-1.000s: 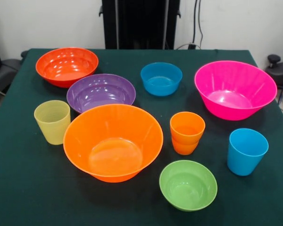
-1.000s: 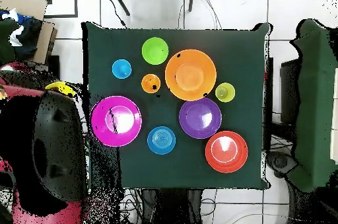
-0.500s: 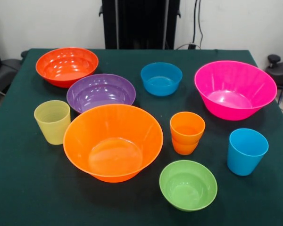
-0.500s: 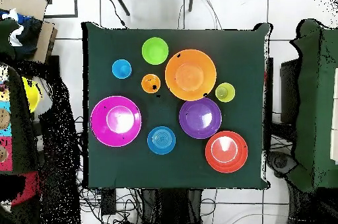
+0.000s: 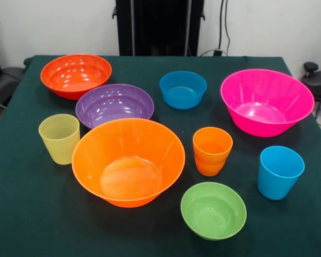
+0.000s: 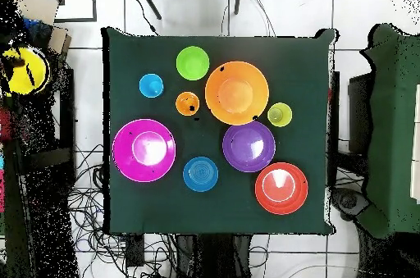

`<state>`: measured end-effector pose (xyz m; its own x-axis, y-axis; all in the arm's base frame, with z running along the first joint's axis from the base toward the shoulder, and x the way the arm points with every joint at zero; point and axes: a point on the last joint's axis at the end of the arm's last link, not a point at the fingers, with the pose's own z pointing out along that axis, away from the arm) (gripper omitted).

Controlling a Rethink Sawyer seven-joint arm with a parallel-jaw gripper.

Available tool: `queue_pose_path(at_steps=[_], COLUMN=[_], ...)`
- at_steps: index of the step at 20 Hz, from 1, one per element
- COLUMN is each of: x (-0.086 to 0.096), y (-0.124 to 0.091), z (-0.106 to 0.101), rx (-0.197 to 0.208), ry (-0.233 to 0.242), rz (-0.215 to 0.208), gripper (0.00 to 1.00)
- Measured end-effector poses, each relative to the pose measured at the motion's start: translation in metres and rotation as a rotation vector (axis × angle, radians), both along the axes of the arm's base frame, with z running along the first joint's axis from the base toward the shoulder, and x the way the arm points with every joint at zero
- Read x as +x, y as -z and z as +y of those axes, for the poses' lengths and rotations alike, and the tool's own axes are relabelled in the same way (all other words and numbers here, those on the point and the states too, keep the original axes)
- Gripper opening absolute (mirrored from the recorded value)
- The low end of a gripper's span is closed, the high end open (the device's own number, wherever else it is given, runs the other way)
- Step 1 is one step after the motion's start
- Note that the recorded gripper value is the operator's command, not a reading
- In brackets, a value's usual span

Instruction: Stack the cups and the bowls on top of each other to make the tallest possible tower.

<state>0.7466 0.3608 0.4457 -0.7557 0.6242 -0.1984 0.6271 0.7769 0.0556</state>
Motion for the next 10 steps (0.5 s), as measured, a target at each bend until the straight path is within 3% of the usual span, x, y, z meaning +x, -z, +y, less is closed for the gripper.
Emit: queue_pose_path(at_steps=[1, 2, 3, 5, 10], x=[0.017, 0.021, 0.030, 0.043, 0.066], y=[0.012, 0.015, 0.023, 0.032, 0.043], z=[0.005, 0.006, 0.007, 0.007, -0.001], rx=[-0.030, -0.038, -0.056, -0.075, -0.074], ry=[-0.108, -0.137, -0.202, -0.281, -0.387], rz=[0.010, 0.015, 0.025, 0.042, 0.074], gripper=[0.00, 0.00, 0.00, 0.00, 0.00])
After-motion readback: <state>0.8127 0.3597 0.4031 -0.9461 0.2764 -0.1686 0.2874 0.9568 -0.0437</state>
